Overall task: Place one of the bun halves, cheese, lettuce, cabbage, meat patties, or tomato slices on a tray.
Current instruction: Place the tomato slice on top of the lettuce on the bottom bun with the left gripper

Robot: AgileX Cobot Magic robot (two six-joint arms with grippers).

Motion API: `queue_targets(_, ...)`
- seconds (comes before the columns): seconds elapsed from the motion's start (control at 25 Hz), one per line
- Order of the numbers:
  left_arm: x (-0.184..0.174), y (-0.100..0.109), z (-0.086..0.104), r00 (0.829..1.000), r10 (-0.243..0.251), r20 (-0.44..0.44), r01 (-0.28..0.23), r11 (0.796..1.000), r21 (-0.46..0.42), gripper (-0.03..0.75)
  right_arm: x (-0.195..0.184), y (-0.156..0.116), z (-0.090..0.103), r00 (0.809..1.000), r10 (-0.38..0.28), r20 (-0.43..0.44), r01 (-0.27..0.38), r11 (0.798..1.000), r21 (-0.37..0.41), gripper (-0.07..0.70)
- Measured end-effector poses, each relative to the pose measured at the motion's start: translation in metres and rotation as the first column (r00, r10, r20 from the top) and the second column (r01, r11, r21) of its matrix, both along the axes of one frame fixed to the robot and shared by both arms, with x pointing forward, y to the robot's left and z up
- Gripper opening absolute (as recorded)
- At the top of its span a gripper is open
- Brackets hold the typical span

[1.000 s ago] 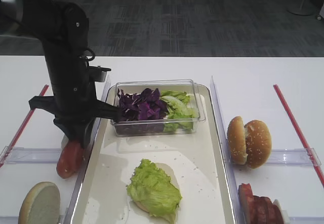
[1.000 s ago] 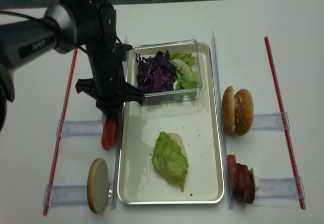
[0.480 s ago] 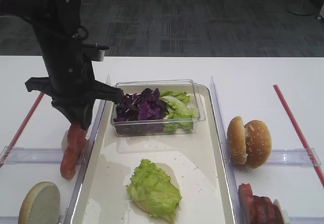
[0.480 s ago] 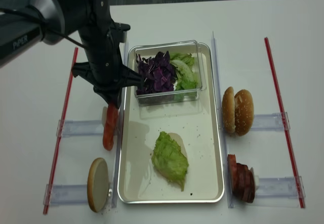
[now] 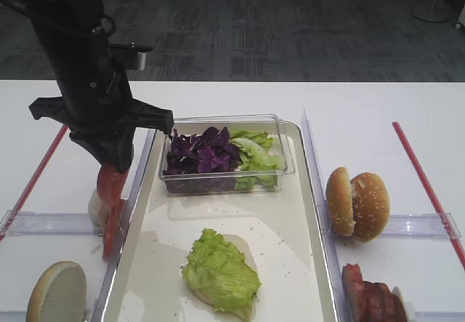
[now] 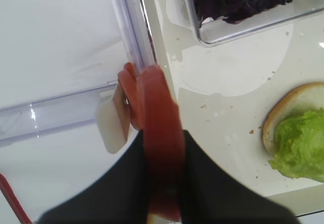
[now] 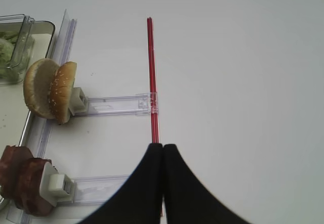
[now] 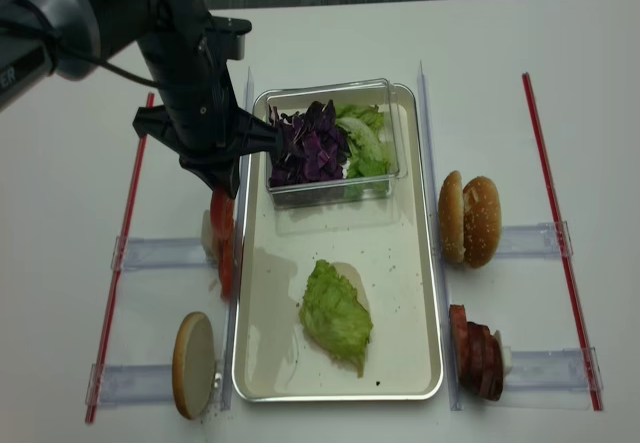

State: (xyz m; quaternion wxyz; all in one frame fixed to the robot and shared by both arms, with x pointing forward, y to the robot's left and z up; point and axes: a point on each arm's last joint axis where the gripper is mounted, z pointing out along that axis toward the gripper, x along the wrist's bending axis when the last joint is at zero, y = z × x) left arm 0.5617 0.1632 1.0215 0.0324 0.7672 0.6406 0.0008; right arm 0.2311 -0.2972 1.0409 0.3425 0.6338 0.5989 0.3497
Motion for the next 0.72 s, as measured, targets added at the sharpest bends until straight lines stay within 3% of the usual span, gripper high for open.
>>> queue_targets(0.16, -0.002, -0.005, 0.0, 1.0, -0.018, -0.004, 0.018, 1.0, -0.01, 0.083, 0.0, 0.0, 0.0, 1.0, 0.0, 0.0, 0.0, 1.0, 0.0, 0.364)
queue_targets(0.72, -0.035, -0.063, 0.0, 0.975, -0.222, -0.004, 0.222, 0.975, -0.011, 0.083, 0.0, 0.0, 0.0, 1.0, 0.0, 0.0, 0.0, 1.0, 0.0, 0.364)
